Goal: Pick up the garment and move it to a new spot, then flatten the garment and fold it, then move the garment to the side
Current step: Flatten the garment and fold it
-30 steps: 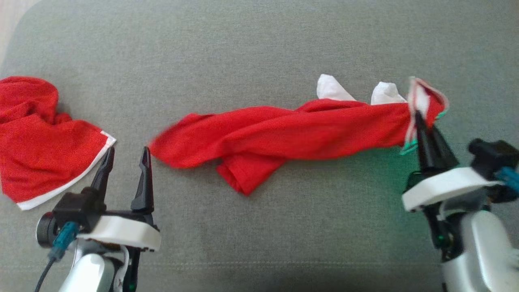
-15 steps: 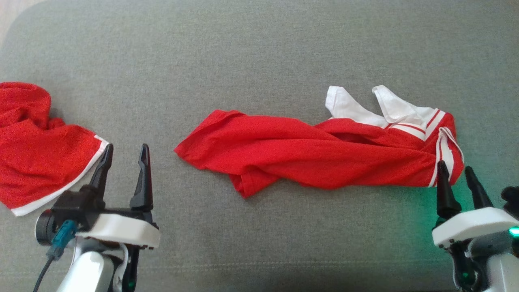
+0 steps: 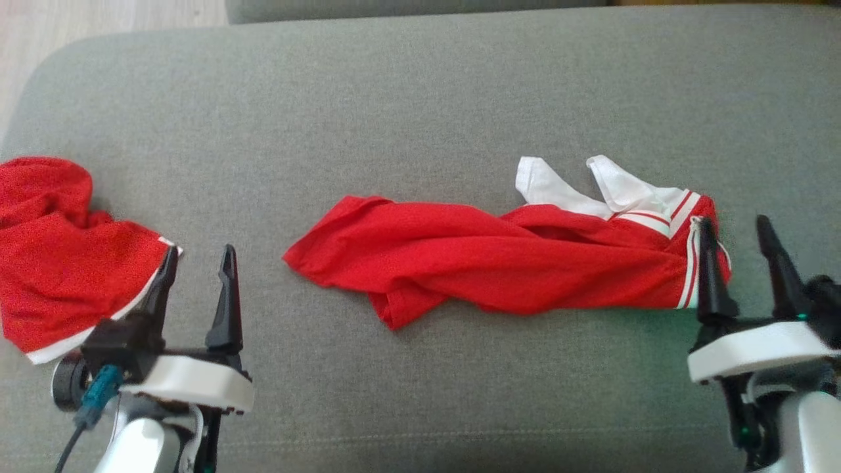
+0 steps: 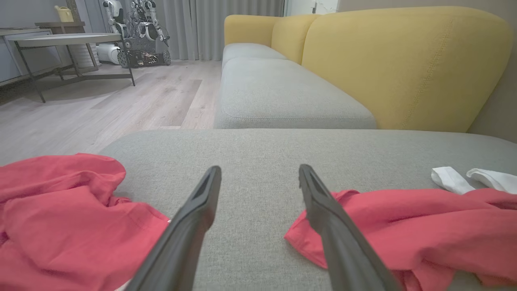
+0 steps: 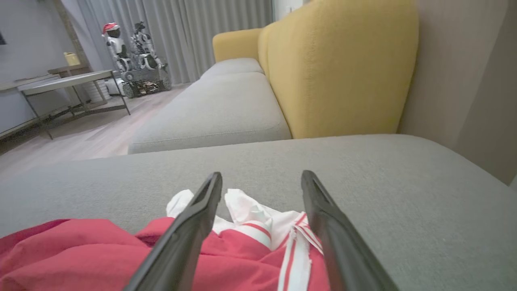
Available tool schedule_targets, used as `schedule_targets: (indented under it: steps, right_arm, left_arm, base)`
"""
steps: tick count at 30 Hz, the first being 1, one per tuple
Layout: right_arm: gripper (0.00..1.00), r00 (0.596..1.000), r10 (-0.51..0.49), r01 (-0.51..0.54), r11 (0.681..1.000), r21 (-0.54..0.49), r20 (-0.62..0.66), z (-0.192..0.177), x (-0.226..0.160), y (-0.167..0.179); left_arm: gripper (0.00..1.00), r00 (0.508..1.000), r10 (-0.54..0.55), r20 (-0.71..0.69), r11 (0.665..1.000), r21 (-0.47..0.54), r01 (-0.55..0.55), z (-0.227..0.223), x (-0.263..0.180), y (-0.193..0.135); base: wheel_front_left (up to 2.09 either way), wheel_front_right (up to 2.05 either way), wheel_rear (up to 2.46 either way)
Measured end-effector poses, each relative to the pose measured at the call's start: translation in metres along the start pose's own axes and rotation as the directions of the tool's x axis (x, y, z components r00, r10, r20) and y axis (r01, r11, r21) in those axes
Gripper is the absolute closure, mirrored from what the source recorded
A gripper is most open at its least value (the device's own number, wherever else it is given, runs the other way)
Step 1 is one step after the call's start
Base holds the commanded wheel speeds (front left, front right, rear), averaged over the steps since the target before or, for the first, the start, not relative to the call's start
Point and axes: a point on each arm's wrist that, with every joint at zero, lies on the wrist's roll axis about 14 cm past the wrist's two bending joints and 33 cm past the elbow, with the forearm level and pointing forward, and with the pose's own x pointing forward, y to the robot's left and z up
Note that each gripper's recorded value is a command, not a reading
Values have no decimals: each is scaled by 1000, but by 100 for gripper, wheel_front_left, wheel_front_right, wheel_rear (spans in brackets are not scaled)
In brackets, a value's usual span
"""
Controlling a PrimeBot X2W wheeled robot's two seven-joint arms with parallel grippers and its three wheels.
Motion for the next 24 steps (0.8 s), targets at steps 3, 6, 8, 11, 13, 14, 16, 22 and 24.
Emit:
schedule_targets:
  steps: [3, 6, 8, 11, 13, 14, 16, 22, 24]
  right_arm:
    - [0, 999, 38, -38, 999, -30, 14, 8, -2, 13]
    - [0, 997, 79, -78, 996, -50, 22, 13, -7, 27]
    - [0, 996, 87, -86, 995, -50, 16, 12, -12, 31]
    - [0, 996, 91, -91, 995, -49, -3, 6, -20, 32]
    - [0, 996, 93, -93, 995, -48, -8, 4, -23, 33]
    - [0, 996, 94, -95, 994, -48, -8, 5, -23, 33]
    - [0, 995, 96, -96, 994, -48, -9, 5, -23, 34]
    - [0, 995, 100, -100, 994, -49, -10, 5, -24, 35]
    - [0, 995, 101, -101, 994, -49, -10, 5, -24, 36]
  left_arm:
    - [0, 1000, 1, -4, 1000, 4, -1, 1, -6, 0]
    - [0, 1000, -6, -7, 1000, 9, 6, 3, -14, -2]
    - [0, 1000, -8, -10, 1000, 11, 8, 3, -19, -2]
    - [0, 1000, -8, -24, 1000, 16, 9, 1, -25, -2]
    - [0, 999, -10, -32, 1000, 18, 10, 0, -27, -3]
    - [0, 999, -11, -31, 1000, 18, 12, 0, -27, -4]
    - [0, 999, -14, -32, 1000, 17, 15, 1, -28, -5]
    - [0, 999, -19, -34, 1000, 20, 19, 1, -29, -5]
    - [0, 999, -20, -34, 1000, 20, 21, 1, -29, -6]
  base:
    - [0, 0, 0]
    - [0, 0, 0]
    - [0, 0, 0]
    - [0, 0, 0]
    - [0, 0, 0]
    - [0, 0, 0]
    - [0, 0, 0]
    - [0, 0, 0]
    - [0, 0, 0]
